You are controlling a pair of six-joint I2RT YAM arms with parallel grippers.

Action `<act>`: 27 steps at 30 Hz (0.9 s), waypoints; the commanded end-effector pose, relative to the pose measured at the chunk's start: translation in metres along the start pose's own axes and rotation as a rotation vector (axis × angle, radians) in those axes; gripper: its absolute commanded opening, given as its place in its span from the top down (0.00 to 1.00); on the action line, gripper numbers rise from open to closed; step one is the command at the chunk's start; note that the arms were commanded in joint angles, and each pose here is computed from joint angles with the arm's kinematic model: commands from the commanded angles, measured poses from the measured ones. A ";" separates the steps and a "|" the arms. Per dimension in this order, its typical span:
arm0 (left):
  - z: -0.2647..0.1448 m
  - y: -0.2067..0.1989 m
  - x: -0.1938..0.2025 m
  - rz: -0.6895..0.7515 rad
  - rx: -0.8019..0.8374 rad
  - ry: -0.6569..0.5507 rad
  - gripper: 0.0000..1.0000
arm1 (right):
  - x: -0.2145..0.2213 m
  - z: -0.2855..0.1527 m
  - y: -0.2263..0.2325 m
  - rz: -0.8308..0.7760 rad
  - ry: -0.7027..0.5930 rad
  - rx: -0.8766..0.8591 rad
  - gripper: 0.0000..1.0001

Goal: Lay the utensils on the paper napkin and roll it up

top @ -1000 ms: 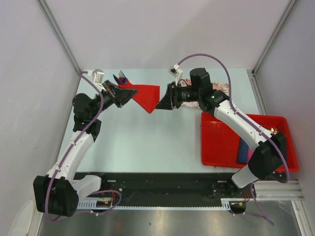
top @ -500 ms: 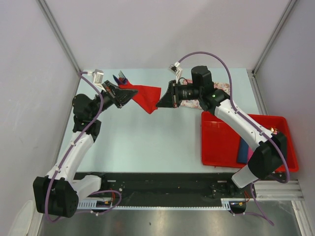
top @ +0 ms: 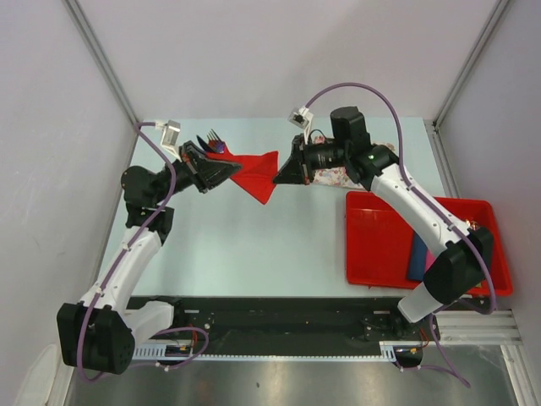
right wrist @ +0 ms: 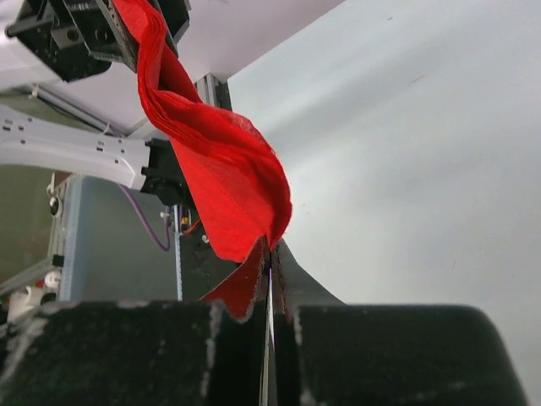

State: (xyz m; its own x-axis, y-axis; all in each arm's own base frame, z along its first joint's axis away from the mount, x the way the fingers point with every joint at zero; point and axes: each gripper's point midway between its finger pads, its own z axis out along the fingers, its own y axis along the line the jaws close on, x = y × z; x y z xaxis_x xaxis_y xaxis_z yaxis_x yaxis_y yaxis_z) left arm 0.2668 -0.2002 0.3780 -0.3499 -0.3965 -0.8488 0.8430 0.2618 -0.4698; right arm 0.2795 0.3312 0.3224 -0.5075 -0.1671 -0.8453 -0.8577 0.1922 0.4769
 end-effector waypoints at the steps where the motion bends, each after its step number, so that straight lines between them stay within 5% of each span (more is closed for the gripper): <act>1: -0.001 -0.035 -0.013 0.051 0.118 0.008 1.00 | 0.009 0.003 -0.002 -0.092 0.043 -0.009 1.00; 8: -0.001 -0.032 -0.011 0.060 0.097 0.004 1.00 | 0.024 0.006 0.006 -0.103 0.067 -0.042 1.00; 14: -0.001 -0.009 -0.007 0.039 -0.008 -0.011 1.00 | -0.013 -0.019 0.000 -0.074 -0.020 0.057 0.57; 20: 0.000 0.022 -0.005 0.000 -0.142 -0.018 1.00 | -0.053 -0.051 0.009 -0.157 -0.154 0.201 0.48; 27: 0.005 0.021 -0.011 -0.036 -0.132 -0.040 1.00 | -0.065 -0.035 0.047 -0.330 -0.203 0.166 0.39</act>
State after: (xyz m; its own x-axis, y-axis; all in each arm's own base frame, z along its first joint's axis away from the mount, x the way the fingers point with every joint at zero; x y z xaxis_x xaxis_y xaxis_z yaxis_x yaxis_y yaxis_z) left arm 0.2889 -0.1961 0.3473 -0.4300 -0.4033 -0.8077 0.7388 0.3570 -0.5716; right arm 0.2805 0.3032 0.3696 -0.3329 -0.0954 -0.9381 -0.8964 0.3407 0.2835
